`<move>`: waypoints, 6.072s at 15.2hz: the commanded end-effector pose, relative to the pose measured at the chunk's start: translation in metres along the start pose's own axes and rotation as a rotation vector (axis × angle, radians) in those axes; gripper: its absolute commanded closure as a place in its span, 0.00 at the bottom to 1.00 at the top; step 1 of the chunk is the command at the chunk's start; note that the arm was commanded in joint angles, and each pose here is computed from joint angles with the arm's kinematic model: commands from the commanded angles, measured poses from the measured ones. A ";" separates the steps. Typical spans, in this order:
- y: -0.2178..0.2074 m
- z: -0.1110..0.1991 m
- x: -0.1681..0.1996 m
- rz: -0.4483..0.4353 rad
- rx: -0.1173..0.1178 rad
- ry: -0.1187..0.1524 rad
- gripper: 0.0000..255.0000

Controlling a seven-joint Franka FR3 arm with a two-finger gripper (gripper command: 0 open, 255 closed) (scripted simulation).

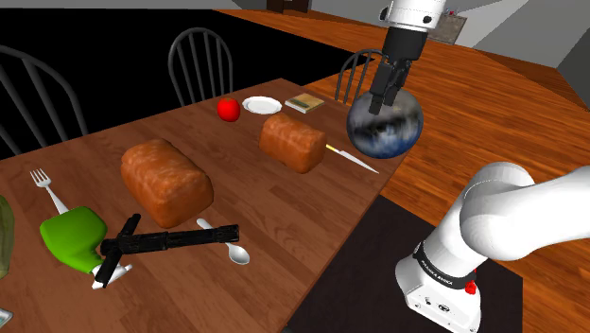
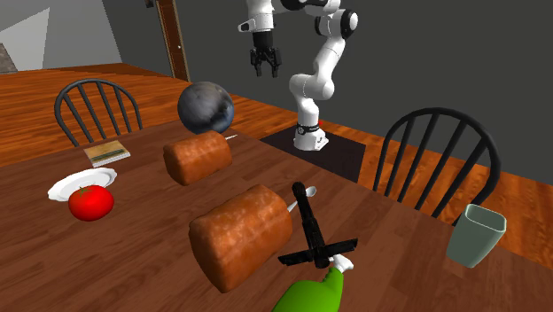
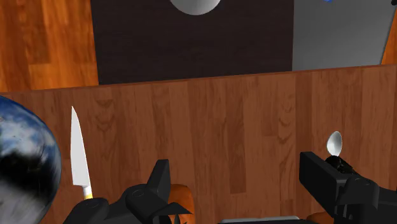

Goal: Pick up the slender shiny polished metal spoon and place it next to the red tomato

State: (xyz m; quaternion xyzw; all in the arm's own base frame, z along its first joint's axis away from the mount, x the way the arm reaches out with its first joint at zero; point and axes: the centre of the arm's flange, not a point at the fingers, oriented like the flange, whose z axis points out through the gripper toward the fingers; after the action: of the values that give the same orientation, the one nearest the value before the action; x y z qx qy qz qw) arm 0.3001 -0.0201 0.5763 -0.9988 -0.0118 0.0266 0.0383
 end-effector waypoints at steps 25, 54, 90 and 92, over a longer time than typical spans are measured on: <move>-0.203 0.221 0.094 -0.028 0.029 -0.014 0.00; -0.298 0.358 0.132 -0.040 0.042 -0.020 1.00; -0.310 0.206 0.124 -0.040 0.042 -0.020 1.00; -0.311 0.195 0.124 -0.040 0.042 -0.020 1.00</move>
State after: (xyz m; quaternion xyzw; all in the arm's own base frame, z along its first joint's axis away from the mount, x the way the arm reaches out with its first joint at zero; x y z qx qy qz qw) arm 0.4064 0.3072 0.3936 -0.9971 -0.0318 0.0360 0.0599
